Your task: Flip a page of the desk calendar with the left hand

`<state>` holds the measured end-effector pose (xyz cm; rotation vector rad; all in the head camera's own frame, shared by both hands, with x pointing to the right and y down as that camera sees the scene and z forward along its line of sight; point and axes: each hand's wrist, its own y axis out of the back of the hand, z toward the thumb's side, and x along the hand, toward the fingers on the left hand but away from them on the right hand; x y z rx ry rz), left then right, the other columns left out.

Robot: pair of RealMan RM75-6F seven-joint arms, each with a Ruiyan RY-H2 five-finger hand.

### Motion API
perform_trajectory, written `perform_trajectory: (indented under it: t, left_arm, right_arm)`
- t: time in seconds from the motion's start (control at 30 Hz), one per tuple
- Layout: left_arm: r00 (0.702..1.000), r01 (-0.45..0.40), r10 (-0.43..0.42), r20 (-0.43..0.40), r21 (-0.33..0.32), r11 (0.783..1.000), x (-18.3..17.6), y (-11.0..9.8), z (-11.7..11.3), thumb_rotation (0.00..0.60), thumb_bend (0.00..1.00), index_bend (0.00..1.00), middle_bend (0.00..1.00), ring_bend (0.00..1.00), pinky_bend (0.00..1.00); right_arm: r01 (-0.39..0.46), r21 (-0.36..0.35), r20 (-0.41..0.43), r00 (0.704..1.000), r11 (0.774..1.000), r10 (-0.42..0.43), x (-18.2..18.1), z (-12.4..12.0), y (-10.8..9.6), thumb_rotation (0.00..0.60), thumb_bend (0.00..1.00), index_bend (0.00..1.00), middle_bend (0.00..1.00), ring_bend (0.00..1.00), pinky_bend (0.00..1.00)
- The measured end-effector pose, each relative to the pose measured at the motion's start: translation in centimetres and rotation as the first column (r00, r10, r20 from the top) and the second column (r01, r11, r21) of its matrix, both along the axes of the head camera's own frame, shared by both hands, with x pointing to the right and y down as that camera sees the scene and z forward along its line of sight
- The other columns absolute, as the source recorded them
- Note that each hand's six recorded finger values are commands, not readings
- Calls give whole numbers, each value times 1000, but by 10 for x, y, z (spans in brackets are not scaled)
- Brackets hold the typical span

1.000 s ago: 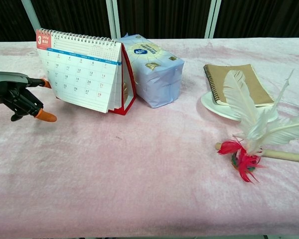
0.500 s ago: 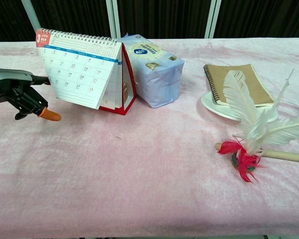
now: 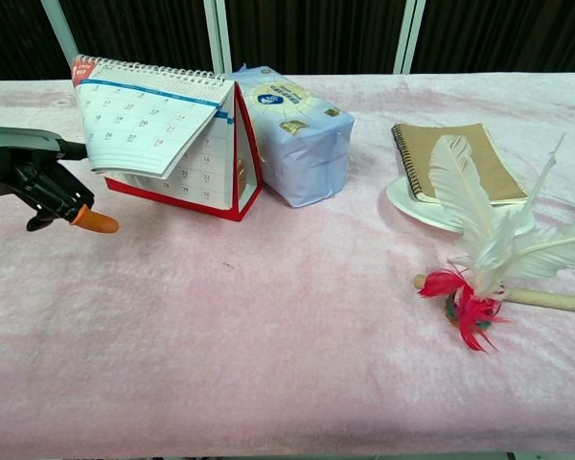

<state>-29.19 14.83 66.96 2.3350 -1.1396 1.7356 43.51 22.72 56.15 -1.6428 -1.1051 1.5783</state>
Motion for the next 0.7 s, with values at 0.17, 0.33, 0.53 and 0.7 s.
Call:
perform_trajectory:
  t: [0.17, 0.33, 0.53, 0.7]
  left_arm:
    - [1000, 9, -9, -8, 12, 1000, -4, 1, -6, 600, 192, 102, 760, 785, 757]
    - [1000, -3, 3, -8, 36, 999, -4, -4, -9, 600, 192, 139, 728, 760, 757]
    - [993, -118, 117, 16, 133, 984, 8, -16, -18, 600, 192, 192, 679, 723, 757]
    - [975, -223, 220, 41, 255, 941, 24, -26, -33, 600, 192, 230, 669, 711, 757]
  right_arm:
    - [2, -1, 0, 1000, 1000, -2, 0, 0, 0, 600, 93, 0, 0, 0, 72]
    - [3, -2, -1, 1000, 1000, -3, -1, 0, 1, 600, 94, 0, 0, 0, 72]
    - [0, -3, 0, 1000, 1000, 0, -1, 0, 1, 600, 94, 0, 0, 0, 72]
    - [-3, -2, 1, 1000, 1000, 3, 0, 0, 1, 600, 94, 0, 0, 0, 72]
